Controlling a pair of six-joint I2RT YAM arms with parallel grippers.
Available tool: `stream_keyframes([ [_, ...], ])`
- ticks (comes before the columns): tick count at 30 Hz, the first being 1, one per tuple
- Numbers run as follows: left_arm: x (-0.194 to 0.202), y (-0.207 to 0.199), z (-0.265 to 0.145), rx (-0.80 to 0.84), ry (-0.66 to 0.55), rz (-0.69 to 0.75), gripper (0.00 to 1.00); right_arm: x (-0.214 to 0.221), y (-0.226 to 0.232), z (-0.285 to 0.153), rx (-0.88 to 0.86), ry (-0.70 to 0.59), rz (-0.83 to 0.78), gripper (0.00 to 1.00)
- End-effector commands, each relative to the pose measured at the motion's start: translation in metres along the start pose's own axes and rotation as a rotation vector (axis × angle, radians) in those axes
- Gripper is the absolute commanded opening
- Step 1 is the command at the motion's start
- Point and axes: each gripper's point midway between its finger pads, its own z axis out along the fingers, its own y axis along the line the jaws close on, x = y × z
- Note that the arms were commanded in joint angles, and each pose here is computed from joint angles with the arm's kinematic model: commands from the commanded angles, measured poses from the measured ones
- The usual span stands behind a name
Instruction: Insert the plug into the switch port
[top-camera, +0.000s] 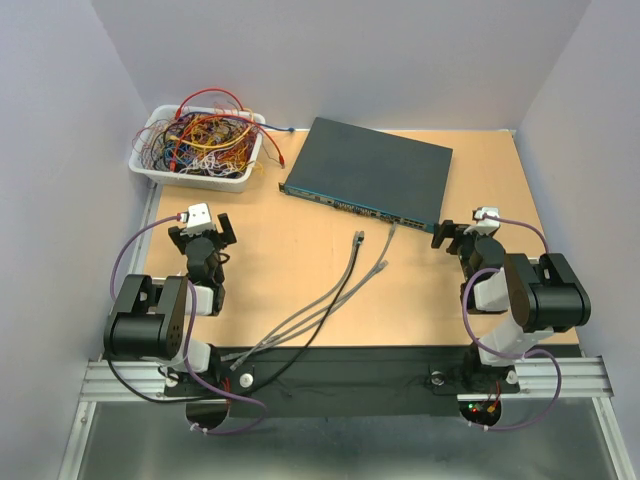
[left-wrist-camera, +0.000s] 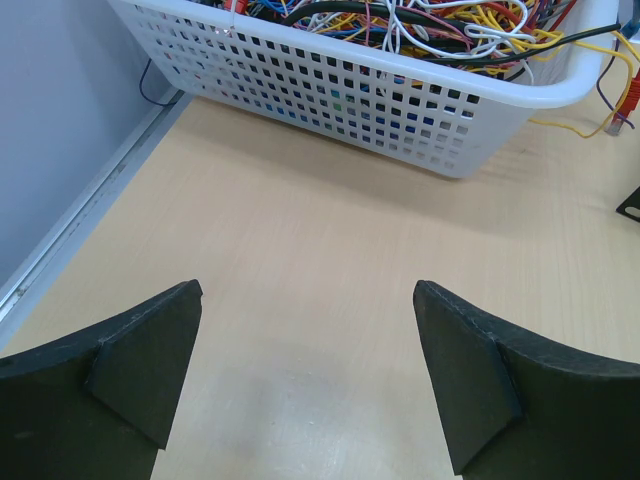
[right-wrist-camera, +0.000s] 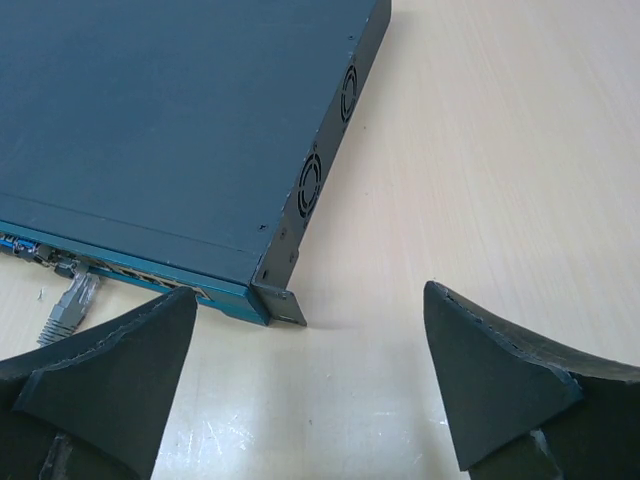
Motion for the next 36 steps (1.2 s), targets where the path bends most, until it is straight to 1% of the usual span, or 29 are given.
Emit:
stream_keyframes([
  [1,-0.07,-0.002,0.002,0.005,-0.267,-0.095,0.99,-0.009,0.005,0.001,-0.018,-0.032,-0.013,1.0],
  [9,-0.07,-0.002,0.002,0.005,-0.267,-0.095,0.99,-0.009,0.004,0.003,-0.017,-0.032,-0.015,1.0],
  [10,-0.069,-0.002,0.002,0.005,-0.264,-0.094,0.99,-0.011,-0.001,0.004,0.019,-0.038,-0.002,1.0],
  [12,-0.069,-0.002,0.002,0.005,-0.264,-0.094,0.99,-0.01,-0.004,0.002,0.039,-0.033,-0.005,1.0],
  [13,-0.069,-0.002,0.002,0.005,-0.264,-0.094,0.99,-0.027,-0.013,0.006,0.109,-0.072,0.003,1.0],
  [14,-0.069,-0.002,0.002,0.005,-0.264,-0.094,0.99,-0.016,-0.01,0.008,0.124,0.01,-0.008,1.0],
  [15,-0.069,-0.002,0.002,0.006,-0.266,-0.096,0.99,-0.02,-0.011,0.011,0.143,0.037,-0.012,1.0],
  [16,-0.069,-0.002,0.002,0.005,-0.264,-0.094,0.99,-0.043,-0.01,0.021,0.167,0.054,0.003,1.0],
  [17,-0.069,-0.002,0.002,0.006,-0.266,-0.096,0.99,-0.073,-0.005,0.029,0.157,-0.016,0.029,1.0],
  [18,-0.069,-0.002,0.002,0.004,-0.265,-0.093,0.99,-0.065,-0.002,0.027,0.152,0.067,0.037,1.0],
  [19,-0.07,-0.002,0.002,0.005,-0.269,-0.095,0.99,-0.076,0.012,0.029,0.089,0.08,0.061,1.0],
  [20,-0.069,-0.002,0.002,0.005,-0.266,-0.094,0.99,-0.109,0.022,0.03,0.058,0.037,0.083,1.0],
  [21,-0.069,-0.002,0.002,0.004,-0.266,-0.095,0.99,-0.102,0.028,0.023,0.041,0.108,0.11,1.0],
  [22,-0.069,-0.002,0.002,0.006,-0.266,-0.096,0.99,-0.105,0.042,0.018,-0.006,0.126,0.134,1.0],
  [24,-0.069,-0.002,0.002,0.005,-0.266,-0.094,0.99,-0.117,0.059,-0.002,-0.081,0.116,0.215,1.0],
  [25,-0.069,-0.002,0.002,0.004,-0.264,-0.094,0.99,-0.121,0.072,-0.012,-0.128,0.109,0.327,1.0],
  [26,-0.069,-0.002,0.002,0.006,-0.266,-0.096,0.99,-0.138,0.095,-0.023,-0.263,0.041,0.404,1.0],
  [27,-0.07,-0.002,0.002,0.005,-0.267,-0.095,0.99,-0.138,0.104,-0.034,-0.31,0.035,0.498,1.0],
  [28,-0.069,-0.002,0.002,0.005,-0.266,-0.093,0.99,-0.122,0.115,-0.056,-0.365,0.089,0.668,1.0],
  [29,-0.069,-0.002,0.002,0.004,-0.266,-0.094,0.99,-0.12,0.125,-0.067,-0.432,0.1,0.712,1.0],
  [30,-0.069,-0.003,0.002,0.007,-0.264,-0.093,0.99,-0.129,0.135,-0.076,-0.516,0.075,0.732,1.0],
  [31,-0.07,-0.002,0.002,0.005,-0.267,-0.093,0.99,-0.116,0.143,-0.084,-0.552,0.133,0.794,1.0],
  [32,-0.07,-0.003,0.002,0.007,-0.267,-0.096,0.99,-0.113,0.149,-0.091,-0.596,0.168,0.798,1.0],
  [33,-0.069,-0.002,0.002,0.005,-0.266,-0.093,0.99,-0.101,0.148,-0.092,-0.57,0.213,0.808,1.0],
  [34,-0.069,-0.002,0.002,0.005,-0.264,-0.094,0.99,-0.099,0.143,-0.094,-0.541,0.203,0.775,1.0],
  [35,-0.07,-0.002,0.002,0.006,-0.267,-0.096,0.99,-0.086,0.133,-0.091,-0.456,0.222,0.766,1.0],
  [36,-0.069,-0.002,0.002,0.005,-0.264,-0.094,0.99,-0.08,0.128,-0.091,-0.42,0.228,0.744,1.0],
])
